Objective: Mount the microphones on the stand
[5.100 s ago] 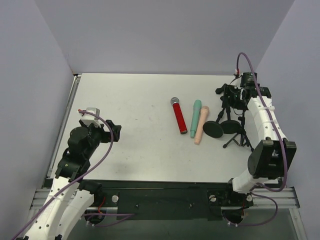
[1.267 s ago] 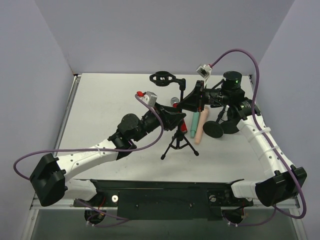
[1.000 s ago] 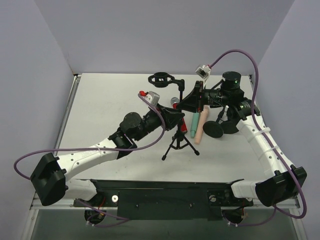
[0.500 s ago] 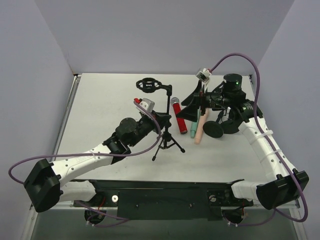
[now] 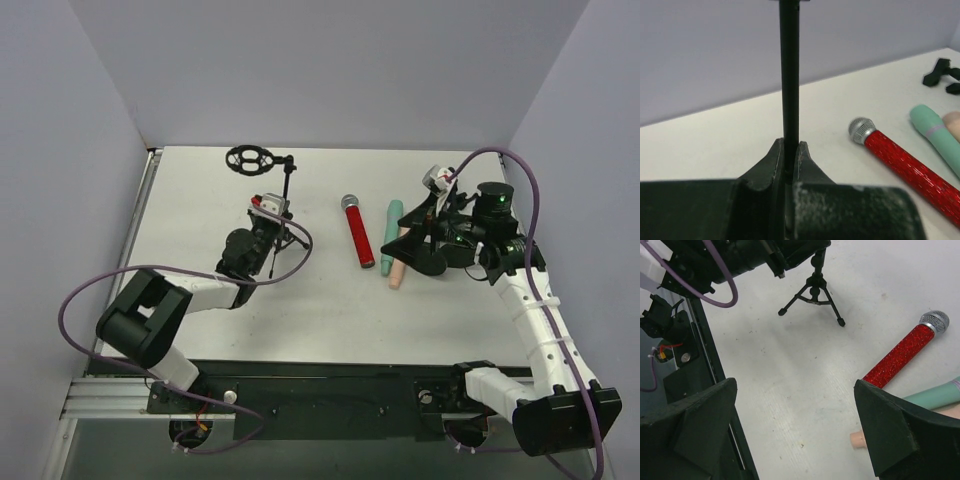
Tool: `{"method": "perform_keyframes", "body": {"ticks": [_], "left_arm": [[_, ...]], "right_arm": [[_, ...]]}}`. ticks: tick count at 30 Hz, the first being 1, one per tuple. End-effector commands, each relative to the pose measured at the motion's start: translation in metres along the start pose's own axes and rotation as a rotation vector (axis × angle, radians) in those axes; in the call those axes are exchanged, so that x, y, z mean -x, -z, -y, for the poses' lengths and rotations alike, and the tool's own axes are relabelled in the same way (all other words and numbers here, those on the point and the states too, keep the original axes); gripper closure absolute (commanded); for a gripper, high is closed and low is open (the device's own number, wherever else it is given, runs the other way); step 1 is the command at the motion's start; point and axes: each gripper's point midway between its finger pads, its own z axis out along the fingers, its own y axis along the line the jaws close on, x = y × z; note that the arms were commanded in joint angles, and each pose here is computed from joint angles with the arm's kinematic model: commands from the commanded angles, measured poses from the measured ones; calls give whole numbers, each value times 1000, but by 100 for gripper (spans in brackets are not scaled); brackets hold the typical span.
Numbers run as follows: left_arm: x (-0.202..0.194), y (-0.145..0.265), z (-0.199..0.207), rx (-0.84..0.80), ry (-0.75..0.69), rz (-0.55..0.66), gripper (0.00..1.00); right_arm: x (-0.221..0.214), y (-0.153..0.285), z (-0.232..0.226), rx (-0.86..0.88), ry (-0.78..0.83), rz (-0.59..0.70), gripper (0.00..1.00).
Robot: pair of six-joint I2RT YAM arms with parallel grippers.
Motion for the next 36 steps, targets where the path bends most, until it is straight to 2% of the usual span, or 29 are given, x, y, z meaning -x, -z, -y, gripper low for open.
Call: {"method": "perform_keyframes", "body": {"ticks": [1,4,5,10,19,20,21,22,24,27,31,36], "left_arm": [[83,-15,-15,45,-41,359,100],[58,-13,-9,14,-49,336,100],[61,-11,-9,14,-43,361,100],[30,4,-8,2,-12,295,100],[10,32,-10,-3,-15,228,99],[11,32,-9,-5,-10,229,82],[10,34,-9,1,-8,224,74],[9,35,-8,-2,-5,223,62],[8,39,-9,16,-9,216,51],[7,46,-12,41,-14,207,42],[9,59,-12,64,-13,195,37],[-7,89,-10,104,35,103,27]], "right_arm": [[-2,1,0,22,96,21,3],[-19,-2,0,48,54,-11,3],[-19,-3,1,49,66,-1,3],[-30,-1,1,50,43,-11,3],[-39,-3,3,63,13,-22,3],[-39,-2,3,60,14,-21,3],[-40,-2,3,62,10,-20,3],[-40,-1,4,61,8,-21,3],[-42,-1,4,60,7,-22,3],[-45,-2,5,65,-6,-27,3],[-50,-1,5,71,-8,-52,3],[-58,0,13,33,-3,-92,3]]}}
